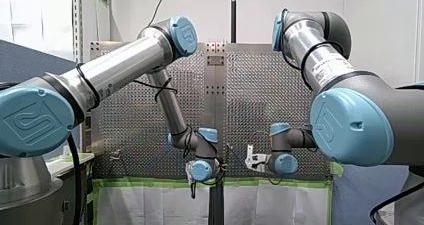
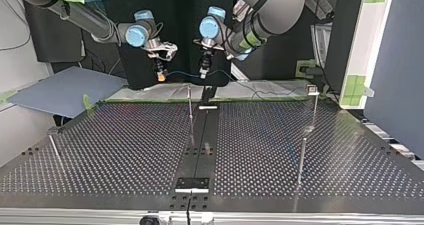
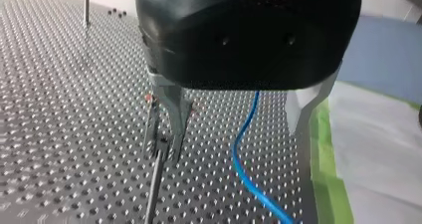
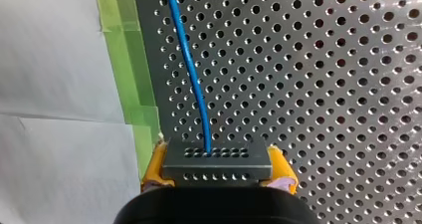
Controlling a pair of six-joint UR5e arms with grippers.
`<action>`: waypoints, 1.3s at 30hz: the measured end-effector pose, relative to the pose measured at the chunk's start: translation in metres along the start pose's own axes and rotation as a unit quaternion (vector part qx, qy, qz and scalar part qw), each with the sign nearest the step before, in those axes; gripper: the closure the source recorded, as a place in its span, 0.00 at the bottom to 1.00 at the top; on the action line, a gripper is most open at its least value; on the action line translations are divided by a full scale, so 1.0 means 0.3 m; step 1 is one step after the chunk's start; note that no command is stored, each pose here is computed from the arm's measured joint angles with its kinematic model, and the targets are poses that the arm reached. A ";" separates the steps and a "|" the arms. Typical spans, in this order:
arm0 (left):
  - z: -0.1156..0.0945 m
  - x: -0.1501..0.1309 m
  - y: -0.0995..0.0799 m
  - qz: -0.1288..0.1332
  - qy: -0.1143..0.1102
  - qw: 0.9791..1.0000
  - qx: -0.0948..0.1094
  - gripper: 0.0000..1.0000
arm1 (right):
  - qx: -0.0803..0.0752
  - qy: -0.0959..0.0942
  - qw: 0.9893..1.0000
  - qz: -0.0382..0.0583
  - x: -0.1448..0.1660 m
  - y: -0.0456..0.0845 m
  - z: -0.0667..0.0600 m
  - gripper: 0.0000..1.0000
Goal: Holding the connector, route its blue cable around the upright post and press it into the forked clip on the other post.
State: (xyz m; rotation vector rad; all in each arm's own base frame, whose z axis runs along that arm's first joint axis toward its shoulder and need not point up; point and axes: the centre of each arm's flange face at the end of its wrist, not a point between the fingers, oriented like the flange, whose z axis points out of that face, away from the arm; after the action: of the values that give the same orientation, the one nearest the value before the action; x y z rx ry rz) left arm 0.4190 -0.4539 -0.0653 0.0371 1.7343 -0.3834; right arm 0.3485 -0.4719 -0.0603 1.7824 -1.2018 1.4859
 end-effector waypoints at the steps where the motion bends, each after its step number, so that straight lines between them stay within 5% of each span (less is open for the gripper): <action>1: 0.000 -0.001 0.003 0.000 -0.002 1.000 -0.005 0.01 | 0.001 0.000 1.000 0.000 0.003 0.000 0.003 1.00; 11: 0.009 -0.061 0.013 -0.006 -0.027 0.999 -0.046 0.01 | 0.027 0.003 1.000 0.003 0.021 -0.006 0.024 1.00; 20: 0.022 -0.128 0.009 -0.011 -0.052 0.995 -0.080 0.01 | 0.031 0.005 0.999 0.000 0.038 -0.010 0.043 1.00; 39: -0.006 -0.089 -0.006 0.042 -0.004 0.998 -0.056 0.01 | 0.034 0.004 0.999 -0.001 0.037 -0.021 0.043 1.00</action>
State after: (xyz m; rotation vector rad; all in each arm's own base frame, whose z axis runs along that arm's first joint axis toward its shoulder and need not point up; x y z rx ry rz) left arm 0.4222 -0.4500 -0.0389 0.0271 1.7384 -0.2249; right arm 0.3605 -0.4830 -0.0522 1.8194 -1.1584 1.5490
